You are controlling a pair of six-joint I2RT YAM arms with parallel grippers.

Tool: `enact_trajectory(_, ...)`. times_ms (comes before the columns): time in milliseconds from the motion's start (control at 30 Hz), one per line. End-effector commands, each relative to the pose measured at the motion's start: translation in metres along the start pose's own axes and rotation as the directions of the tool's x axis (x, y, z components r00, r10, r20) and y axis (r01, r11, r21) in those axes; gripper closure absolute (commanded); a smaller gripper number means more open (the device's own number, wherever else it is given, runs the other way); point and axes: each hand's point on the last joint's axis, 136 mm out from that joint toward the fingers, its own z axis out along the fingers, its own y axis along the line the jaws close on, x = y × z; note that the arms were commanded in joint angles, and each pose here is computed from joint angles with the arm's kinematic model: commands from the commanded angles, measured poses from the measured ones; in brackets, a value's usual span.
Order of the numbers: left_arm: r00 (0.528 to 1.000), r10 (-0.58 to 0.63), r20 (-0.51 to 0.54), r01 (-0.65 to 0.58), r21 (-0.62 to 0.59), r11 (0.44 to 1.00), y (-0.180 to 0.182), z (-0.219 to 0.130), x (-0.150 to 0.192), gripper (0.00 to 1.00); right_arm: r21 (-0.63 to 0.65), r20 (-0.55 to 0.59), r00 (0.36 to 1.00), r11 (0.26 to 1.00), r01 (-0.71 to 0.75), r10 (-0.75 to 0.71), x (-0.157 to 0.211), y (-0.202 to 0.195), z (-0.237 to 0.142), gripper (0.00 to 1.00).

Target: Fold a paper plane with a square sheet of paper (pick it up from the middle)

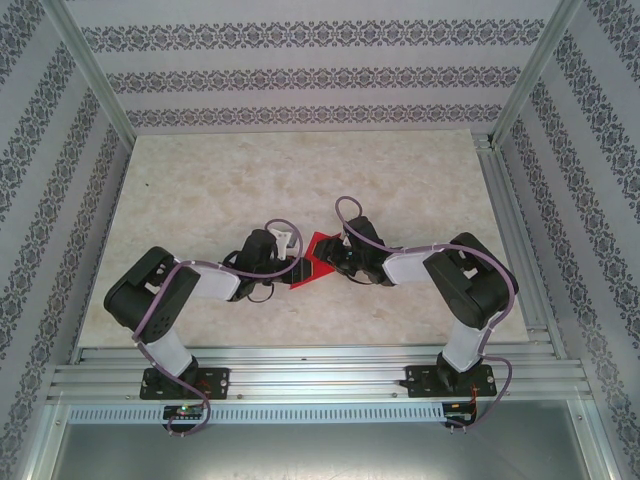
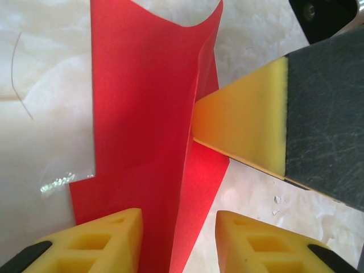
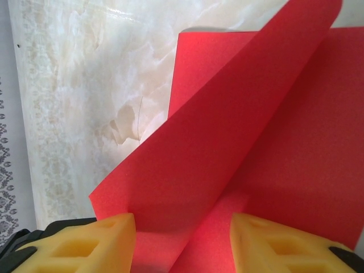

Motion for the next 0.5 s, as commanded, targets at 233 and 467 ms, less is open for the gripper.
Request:
enact_trajectory(233,0.991,0.131,-0.012,-0.131,-0.058,0.99,0.004,0.003,-0.012,0.67,0.031,-0.01,0.999,0.999,-0.031,0.031,0.006,-0.014,0.007,0.52)
enact_trajectory(467,0.99,0.131,-0.042,-0.134,-0.062,0.989,0.007,0.013,-0.005,0.68,0.02,-0.01,0.999,0.999,-0.036,0.036,0.006,-0.013,0.007,0.52)
